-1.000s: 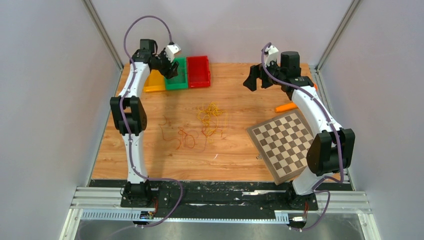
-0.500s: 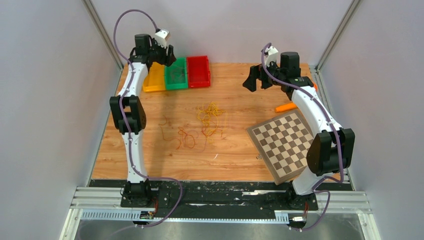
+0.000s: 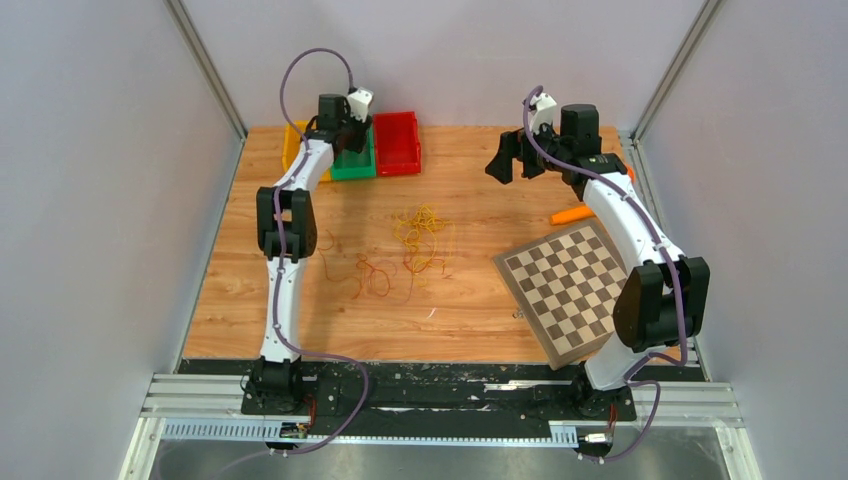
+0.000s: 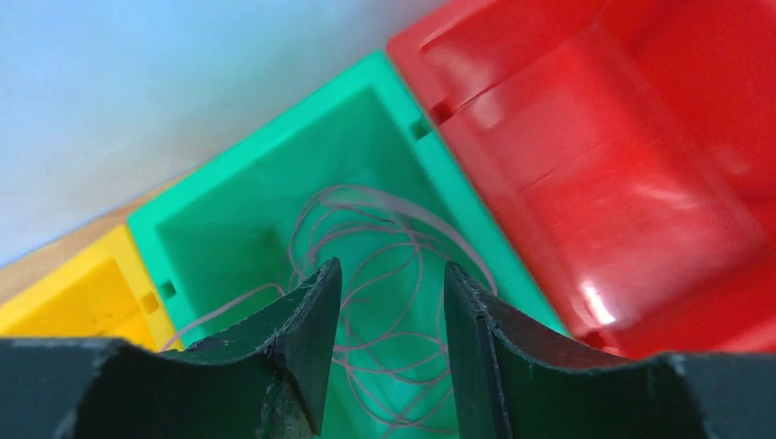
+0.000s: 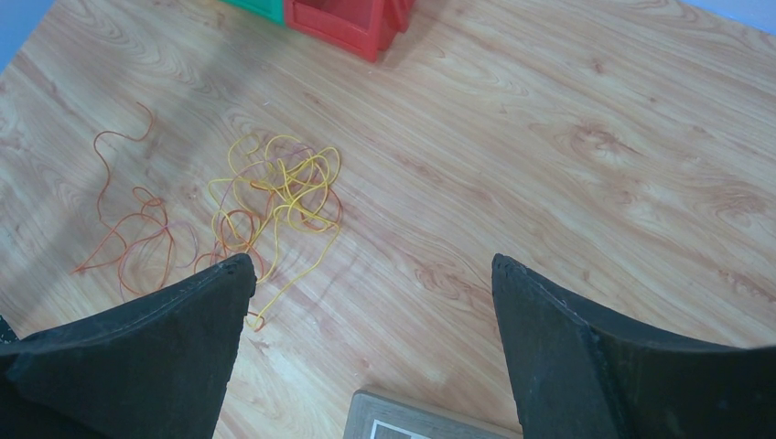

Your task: Untangle the cables

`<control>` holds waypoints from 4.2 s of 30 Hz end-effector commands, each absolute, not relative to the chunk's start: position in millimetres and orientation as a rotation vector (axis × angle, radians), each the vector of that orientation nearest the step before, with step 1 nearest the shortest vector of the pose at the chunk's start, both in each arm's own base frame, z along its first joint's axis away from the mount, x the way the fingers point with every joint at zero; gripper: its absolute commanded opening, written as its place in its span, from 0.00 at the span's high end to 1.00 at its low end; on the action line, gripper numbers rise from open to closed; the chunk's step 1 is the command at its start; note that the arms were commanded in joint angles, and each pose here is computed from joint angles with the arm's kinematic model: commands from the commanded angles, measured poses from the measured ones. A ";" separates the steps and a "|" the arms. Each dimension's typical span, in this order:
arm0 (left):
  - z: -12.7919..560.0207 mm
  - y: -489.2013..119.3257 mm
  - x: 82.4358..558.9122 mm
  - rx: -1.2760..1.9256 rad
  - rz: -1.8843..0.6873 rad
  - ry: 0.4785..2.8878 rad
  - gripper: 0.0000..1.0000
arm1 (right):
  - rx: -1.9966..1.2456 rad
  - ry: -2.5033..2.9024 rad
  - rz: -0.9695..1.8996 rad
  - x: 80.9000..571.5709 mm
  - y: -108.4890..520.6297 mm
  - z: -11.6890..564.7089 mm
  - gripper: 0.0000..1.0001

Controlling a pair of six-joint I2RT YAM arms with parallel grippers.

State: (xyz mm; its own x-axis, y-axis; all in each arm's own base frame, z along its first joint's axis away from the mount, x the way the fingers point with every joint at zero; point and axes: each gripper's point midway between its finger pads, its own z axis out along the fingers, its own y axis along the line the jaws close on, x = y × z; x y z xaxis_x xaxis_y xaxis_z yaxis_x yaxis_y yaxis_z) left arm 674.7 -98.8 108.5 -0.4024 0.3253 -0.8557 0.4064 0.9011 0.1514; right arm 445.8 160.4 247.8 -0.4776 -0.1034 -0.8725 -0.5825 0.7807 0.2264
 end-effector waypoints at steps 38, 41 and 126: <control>184.3 10.6 628.7 -0.133 -0.510 2.003 0.46 | -0.506 1.990 0.686 433.5 163.2 257.1 0.00; 170.9 21.3 630.5 -0.175 -0.509 2.018 0.47 | -0.502 1.992 0.679 433.6 162.1 256.7 0.00; 255.4 -47.2 566.8 0.458 -0.343 1.988 0.00 | -0.537 2.001 0.719 426.9 166.8 256.2 0.01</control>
State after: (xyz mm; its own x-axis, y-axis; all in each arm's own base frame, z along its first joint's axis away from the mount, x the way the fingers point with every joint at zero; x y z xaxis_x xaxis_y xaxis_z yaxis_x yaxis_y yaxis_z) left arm 637.6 -30.5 242.5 -0.3669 0.0622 -0.9282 0.2477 0.9683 -0.0330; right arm 432.2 161.9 225.9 -0.5586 -0.0914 -0.8244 -0.5655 0.7691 0.2979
